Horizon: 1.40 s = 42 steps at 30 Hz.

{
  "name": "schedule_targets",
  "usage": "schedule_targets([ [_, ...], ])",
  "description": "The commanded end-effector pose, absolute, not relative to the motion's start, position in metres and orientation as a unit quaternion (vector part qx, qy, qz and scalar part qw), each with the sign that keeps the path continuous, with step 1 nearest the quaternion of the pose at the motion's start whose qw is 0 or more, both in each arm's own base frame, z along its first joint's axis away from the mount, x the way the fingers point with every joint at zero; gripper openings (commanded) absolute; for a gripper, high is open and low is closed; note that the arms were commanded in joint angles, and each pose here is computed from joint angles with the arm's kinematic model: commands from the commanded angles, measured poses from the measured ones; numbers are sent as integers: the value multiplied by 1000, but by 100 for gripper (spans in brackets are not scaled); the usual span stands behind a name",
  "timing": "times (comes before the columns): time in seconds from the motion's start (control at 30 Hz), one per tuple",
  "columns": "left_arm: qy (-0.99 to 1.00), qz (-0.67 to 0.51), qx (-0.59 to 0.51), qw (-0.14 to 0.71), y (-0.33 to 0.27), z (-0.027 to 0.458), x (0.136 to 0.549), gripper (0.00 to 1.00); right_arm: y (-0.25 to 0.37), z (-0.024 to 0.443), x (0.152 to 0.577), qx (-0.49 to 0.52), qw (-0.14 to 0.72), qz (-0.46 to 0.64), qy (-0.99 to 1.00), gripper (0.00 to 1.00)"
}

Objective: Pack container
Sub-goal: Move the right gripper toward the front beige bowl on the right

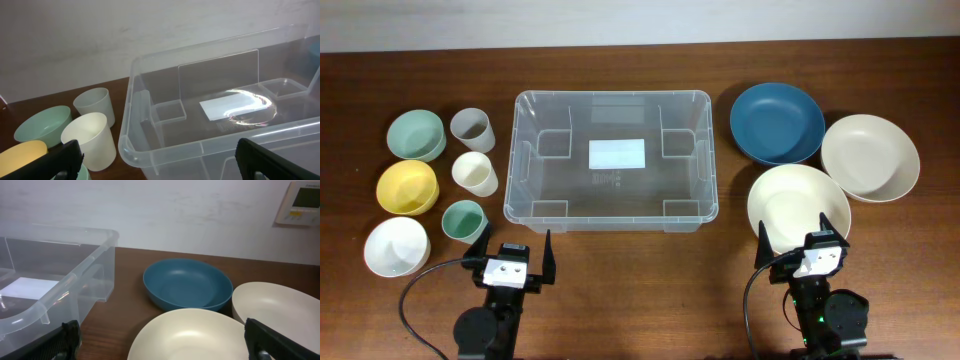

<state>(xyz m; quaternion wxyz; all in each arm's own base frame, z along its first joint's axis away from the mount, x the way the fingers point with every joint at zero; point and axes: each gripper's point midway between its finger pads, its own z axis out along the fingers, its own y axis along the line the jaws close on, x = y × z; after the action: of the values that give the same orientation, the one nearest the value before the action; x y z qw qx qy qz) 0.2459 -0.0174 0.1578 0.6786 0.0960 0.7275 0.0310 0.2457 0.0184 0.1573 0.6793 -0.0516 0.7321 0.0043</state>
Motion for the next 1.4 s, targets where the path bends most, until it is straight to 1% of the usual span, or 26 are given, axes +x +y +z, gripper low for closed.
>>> schedule_targets([
  [0.0, 729, 36, 102, 676, -17, 155, 246, 100, 22, 156, 245, -60, 679, 8, 731, 99],
  [0.8, 729, 36, 102, 676, -17, 155, 246, 100, 23, 158, 245, -61, 682, 10, 729, 99],
  [0.83, 729, 36, 102, 676, -17, 155, 246, 100, 28, 158, 245, -71, 682, 22, 728, 99],
  [0.87, 729, 36, 102, 676, -17, 155, 246, 100, 40, 158, 243, -80, 679, 60, 727, 99],
  [0.97, 729, 36, 102, 676, -17, 155, 246, 100, 45, 163, 242, -66, 683, 95, 721, 99],
  [1.07, 729, 36, 102, 676, -17, 155, 246, 100, 52, 164, 240, -73, 681, 118, 719, 99],
  [1.13, 729, 36, 102, 676, -17, 155, 246, 100, 52, 174, 240, -59, 693, 131, 706, 99],
  [1.23, 729, 36, 102, 676, -17, 155, 246, 100, 51, 218, 235, -57, 737, 137, 660, 99],
  [1.3, 729, 36, 102, 676, -17, 155, 246, 100, 41, 256, 228, -39, 762, 119, 635, 99],
  [1.37, 729, 36, 102, 676, -17, 155, 246, 100, 31, 281, 223, -23, 770, 94, 630, 99],
])
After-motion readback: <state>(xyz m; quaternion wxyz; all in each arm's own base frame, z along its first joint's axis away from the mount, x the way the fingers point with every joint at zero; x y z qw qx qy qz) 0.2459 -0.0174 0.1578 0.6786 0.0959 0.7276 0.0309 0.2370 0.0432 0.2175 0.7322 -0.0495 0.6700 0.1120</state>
